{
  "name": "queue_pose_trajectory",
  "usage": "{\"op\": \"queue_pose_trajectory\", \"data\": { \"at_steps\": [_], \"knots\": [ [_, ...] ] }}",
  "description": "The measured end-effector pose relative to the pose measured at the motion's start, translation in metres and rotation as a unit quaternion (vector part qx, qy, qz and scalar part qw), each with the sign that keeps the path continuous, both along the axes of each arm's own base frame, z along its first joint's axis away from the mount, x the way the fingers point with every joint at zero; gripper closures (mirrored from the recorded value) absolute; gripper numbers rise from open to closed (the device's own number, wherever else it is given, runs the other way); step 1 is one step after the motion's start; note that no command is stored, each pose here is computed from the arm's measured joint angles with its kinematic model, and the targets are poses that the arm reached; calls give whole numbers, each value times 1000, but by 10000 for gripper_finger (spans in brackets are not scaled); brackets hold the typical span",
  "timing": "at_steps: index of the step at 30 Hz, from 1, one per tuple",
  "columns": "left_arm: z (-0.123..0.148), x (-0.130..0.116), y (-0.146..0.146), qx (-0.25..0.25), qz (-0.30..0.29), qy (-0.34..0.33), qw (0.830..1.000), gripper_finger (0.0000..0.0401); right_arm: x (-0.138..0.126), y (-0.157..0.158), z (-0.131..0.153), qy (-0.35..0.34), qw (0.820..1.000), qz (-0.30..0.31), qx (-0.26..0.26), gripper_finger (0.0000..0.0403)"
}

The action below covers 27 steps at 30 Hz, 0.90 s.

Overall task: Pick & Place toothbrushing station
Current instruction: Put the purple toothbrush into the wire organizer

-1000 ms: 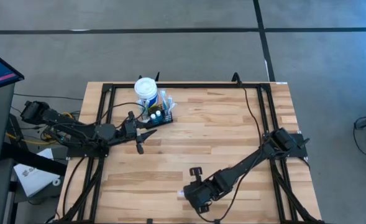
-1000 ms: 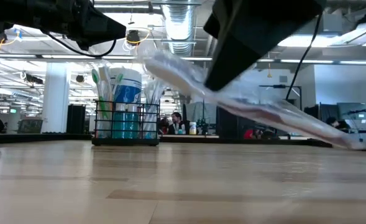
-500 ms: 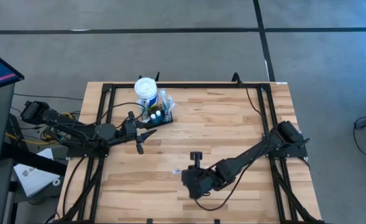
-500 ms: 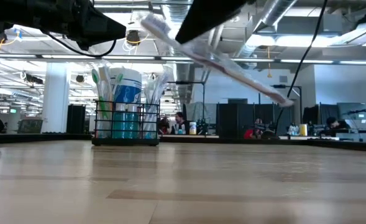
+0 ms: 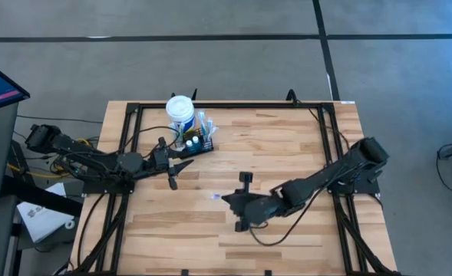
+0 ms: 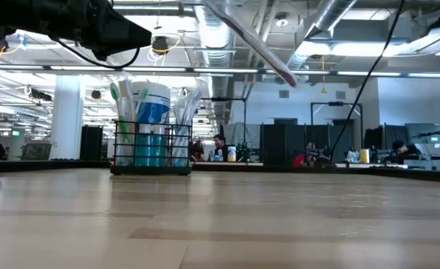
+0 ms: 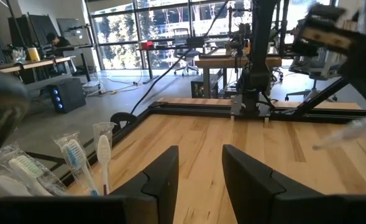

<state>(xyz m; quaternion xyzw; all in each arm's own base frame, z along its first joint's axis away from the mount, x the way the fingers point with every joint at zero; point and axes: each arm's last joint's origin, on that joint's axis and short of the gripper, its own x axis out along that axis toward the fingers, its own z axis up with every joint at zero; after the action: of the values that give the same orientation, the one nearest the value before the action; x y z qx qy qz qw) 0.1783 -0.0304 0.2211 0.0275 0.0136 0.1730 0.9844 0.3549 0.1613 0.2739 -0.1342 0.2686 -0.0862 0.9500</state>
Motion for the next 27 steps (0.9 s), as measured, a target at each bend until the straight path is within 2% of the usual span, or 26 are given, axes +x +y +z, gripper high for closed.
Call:
{"op": "queue_pose_trajectory", "data": {
  "at_steps": [5,11,16,27],
  "knots": [
    [0,0,0,0,0,0,1000,284,-9,-20,8,-76,997,2,-2,403],
    [0,0,0,0,0,0,1000,284,-10,-42,4,-173,985,8,7,403],
    [0,0,0,0,0,0,1000,284,-3,-63,-1,-220,976,1,2,403],
    [0,0,0,0,0,0,1000,284,-3,-107,-11,-308,950,35,28,403]
  ]
}}
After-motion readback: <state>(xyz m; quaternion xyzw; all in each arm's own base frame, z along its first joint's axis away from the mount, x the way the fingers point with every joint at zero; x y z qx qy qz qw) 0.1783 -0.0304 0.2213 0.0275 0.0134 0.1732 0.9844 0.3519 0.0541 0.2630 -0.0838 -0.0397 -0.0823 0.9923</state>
